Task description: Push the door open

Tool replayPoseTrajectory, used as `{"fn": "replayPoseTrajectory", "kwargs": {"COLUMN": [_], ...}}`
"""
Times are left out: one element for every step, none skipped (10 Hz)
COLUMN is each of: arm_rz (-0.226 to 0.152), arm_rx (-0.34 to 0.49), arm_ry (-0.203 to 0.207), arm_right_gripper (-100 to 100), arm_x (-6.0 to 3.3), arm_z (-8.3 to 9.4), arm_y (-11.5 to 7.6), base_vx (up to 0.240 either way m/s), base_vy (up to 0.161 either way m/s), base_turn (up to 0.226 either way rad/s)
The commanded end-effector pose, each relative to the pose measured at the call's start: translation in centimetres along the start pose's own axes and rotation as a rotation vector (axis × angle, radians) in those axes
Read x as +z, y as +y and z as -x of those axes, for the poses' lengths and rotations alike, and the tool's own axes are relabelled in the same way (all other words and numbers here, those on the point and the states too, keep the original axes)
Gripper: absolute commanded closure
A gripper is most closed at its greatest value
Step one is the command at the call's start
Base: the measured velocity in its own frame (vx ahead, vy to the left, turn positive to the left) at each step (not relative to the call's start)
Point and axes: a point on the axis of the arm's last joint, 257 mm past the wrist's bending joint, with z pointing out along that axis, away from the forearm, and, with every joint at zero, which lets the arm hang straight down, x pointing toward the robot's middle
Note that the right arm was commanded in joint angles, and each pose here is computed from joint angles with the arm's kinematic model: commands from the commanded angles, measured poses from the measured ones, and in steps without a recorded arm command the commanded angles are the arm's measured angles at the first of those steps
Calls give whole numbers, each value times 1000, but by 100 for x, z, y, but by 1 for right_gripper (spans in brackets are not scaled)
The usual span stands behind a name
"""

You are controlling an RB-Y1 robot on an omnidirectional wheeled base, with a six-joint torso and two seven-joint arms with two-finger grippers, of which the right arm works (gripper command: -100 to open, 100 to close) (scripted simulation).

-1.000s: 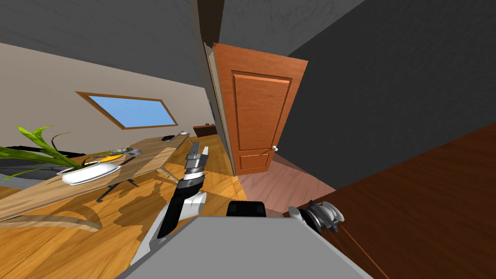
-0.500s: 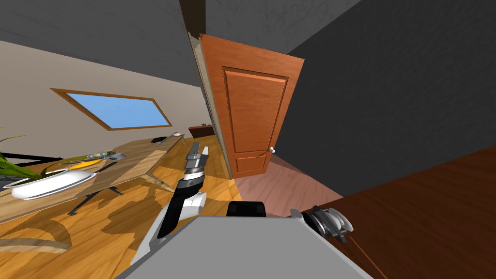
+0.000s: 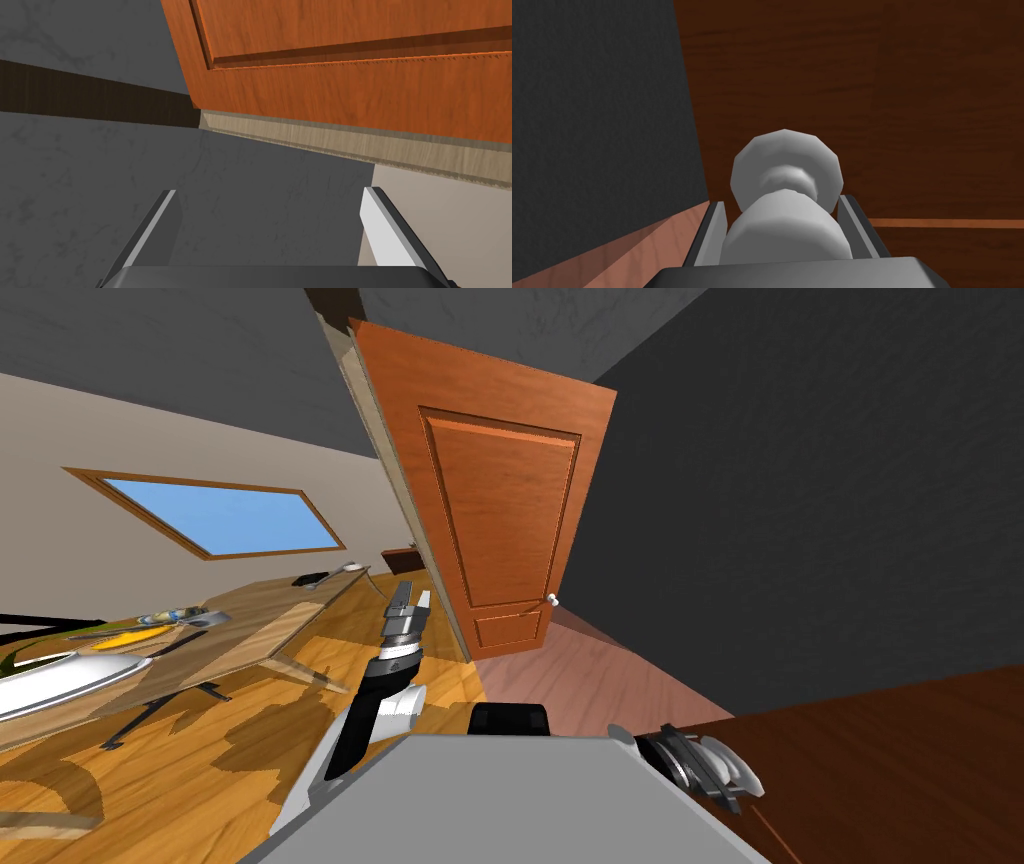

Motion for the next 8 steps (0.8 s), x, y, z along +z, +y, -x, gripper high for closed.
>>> {"fn": "replayPoseTrajectory", "kwargs": {"arm_rz": [47, 69, 92, 115, 138, 138, 184, 195], "arm_rx": [-5, -4, -4, -4, -3, -3, -2, -2], "arm_ry": [15, 16, 16, 16, 15, 15, 13, 12], "arm_right_gripper": [100, 100, 100, 100, 100, 100, 100, 100], "arm_x": [70, 94, 114, 130, 141, 141, 151, 151], "arm_z": [-48, -52, -54, -54, -52, -52, -42, -39], "arm_y": [194, 283, 375, 467, 560, 560, 742, 786], "base_vx": [107, 132, 140, 122, 134, 76, 101, 120], "base_vy": [-172, -167, -194, -198, -227, -147, -154, -174], "base_turn": [-46, -58, -79, -64, -65, -24, -58, -60]}}
